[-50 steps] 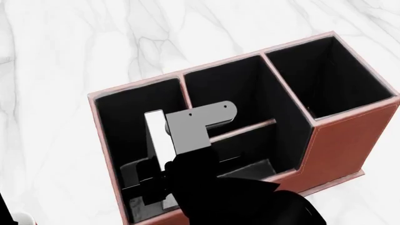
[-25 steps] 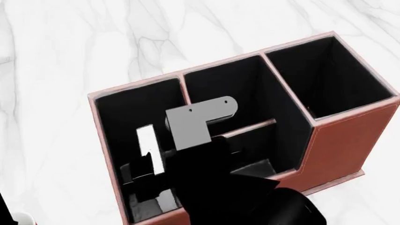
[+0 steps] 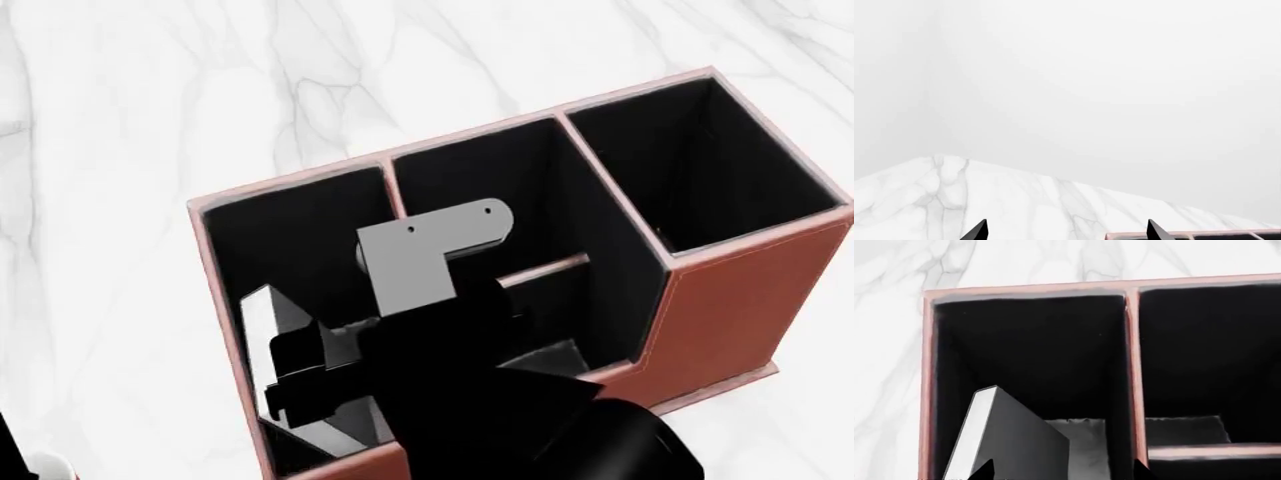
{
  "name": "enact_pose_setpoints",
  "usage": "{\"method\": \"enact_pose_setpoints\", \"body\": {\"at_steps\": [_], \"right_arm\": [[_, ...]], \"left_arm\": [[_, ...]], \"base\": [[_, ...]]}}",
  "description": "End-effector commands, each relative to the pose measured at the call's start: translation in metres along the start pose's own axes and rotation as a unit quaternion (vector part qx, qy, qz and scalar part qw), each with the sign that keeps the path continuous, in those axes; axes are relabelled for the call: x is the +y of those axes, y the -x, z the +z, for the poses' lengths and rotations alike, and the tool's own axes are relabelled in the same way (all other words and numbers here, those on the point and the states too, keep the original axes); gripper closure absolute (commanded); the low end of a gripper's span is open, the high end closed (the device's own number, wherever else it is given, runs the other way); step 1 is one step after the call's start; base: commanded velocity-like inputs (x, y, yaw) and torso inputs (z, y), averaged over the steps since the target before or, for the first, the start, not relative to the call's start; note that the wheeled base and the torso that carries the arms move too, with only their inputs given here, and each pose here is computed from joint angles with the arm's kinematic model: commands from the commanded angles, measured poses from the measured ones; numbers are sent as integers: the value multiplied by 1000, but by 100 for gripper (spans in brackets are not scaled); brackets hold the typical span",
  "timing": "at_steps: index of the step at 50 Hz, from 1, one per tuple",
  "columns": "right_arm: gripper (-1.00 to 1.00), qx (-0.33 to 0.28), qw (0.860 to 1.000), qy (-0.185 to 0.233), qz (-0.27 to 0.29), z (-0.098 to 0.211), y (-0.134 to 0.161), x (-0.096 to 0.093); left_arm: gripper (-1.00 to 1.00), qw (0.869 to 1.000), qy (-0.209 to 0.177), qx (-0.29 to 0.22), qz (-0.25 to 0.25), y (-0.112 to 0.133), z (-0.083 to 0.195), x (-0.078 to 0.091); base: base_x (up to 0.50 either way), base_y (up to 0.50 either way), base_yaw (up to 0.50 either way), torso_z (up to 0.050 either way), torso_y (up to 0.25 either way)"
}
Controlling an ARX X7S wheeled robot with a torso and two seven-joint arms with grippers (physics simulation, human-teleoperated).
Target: Pick up the book and place it in the left compartment of the caddy.
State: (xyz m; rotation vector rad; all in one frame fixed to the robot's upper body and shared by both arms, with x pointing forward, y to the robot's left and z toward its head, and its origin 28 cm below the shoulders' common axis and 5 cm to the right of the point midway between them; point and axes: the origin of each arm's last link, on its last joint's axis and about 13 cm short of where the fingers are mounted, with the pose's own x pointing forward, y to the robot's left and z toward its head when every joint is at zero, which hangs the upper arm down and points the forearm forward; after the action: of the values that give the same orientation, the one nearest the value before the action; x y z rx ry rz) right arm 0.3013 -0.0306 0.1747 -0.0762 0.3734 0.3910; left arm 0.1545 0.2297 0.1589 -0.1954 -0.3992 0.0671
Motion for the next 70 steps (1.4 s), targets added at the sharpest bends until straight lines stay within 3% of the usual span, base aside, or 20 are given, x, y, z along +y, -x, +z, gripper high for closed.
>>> {"method": "enact_pose_setpoints", "body": {"at_steps": [1,14,25,30,38,42,49,55,70], "right_arm": [[-100,-6,1000,0,-2,1,5,0],[-100,-27,1000,6,-12,1,22,0],[-100,-81,995,31,-43,-7,48,2],[-100,-123,988,57,-76,-24,63,3],[-100,-147,983,50,-97,-44,79,2],[-100,-187,970,63,-144,-50,86,-1],[-100,-212,962,59,-164,-62,95,0],[-100,-233,953,74,-179,-64,100,2],[-100,-272,936,52,-217,-72,117,-4]], "left_arm": [[-100,1000,-1,0,-1,0,-2,0],[-100,1000,-1,0,-3,0,-1,-1],[-100,1000,-2,2,-7,0,-3,-3],[-100,1000,-3,2,-7,1,-3,-2],[-100,1000,-4,3,-10,1,-4,-4],[-100,1000,-5,5,-13,2,-4,-5],[-100,1000,-7,5,-16,2,-4,-6],[-100,1000,-7,5,-18,1,-5,-6],[-100,999,-11,0,-31,4,-4,-10]], "base": [[0,0,0,0,0],[0,0,0,0,0],[0,0,0,0,0],[0,0,0,0,0],[0,0,0,0,0],[0,0,0,0,0],[0,0,0,0,0],[0,0,0,0,0],[0,0,0,0,0]]}}
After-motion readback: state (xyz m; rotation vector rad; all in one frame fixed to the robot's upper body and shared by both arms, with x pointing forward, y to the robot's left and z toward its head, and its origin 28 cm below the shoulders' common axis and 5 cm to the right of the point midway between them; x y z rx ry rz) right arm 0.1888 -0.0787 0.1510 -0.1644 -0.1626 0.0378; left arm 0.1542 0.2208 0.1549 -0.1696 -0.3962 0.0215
